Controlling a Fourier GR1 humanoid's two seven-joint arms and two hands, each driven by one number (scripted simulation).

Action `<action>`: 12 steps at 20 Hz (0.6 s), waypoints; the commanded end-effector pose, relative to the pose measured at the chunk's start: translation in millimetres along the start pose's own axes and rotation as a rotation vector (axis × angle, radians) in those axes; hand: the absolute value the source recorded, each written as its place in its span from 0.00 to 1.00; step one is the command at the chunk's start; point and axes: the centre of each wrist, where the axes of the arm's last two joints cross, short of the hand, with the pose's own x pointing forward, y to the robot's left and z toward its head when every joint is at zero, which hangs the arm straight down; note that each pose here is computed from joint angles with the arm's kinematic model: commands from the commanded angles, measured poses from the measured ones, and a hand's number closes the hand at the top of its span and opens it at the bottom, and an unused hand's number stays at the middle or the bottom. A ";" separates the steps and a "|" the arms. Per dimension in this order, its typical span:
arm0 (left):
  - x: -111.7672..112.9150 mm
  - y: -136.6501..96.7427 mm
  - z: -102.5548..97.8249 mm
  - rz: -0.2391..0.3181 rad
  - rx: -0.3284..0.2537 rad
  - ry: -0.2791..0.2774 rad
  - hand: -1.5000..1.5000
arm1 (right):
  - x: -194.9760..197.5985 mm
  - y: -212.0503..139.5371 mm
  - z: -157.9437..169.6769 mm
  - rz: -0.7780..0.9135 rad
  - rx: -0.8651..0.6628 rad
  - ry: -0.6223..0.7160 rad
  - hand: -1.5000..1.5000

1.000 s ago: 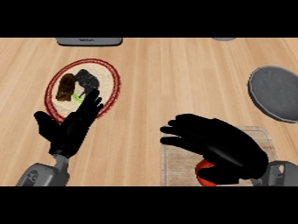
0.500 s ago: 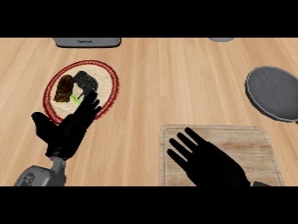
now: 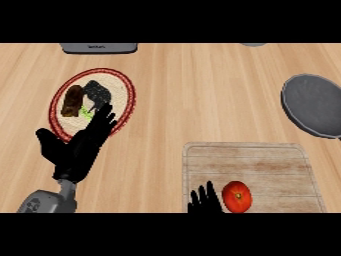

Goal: Pick the tomato from the cutting board and place it in the pan

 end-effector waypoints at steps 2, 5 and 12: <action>-6.1 3.3 13.6 0.012 -0.008 0.009 0.50 | 37.5 -8.0 7.8 0.002 0.062 0.072 0.00; -11.4 -7.0 8.8 -0.016 0.001 0.008 0.50 | 39.1 -5.2 -20.1 0.022 0.045 0.102 0.00; -10.4 -6.0 9.0 0.007 -0.013 -0.012 0.50 | 34.5 3.8 -5.6 0.135 0.001 0.201 0.00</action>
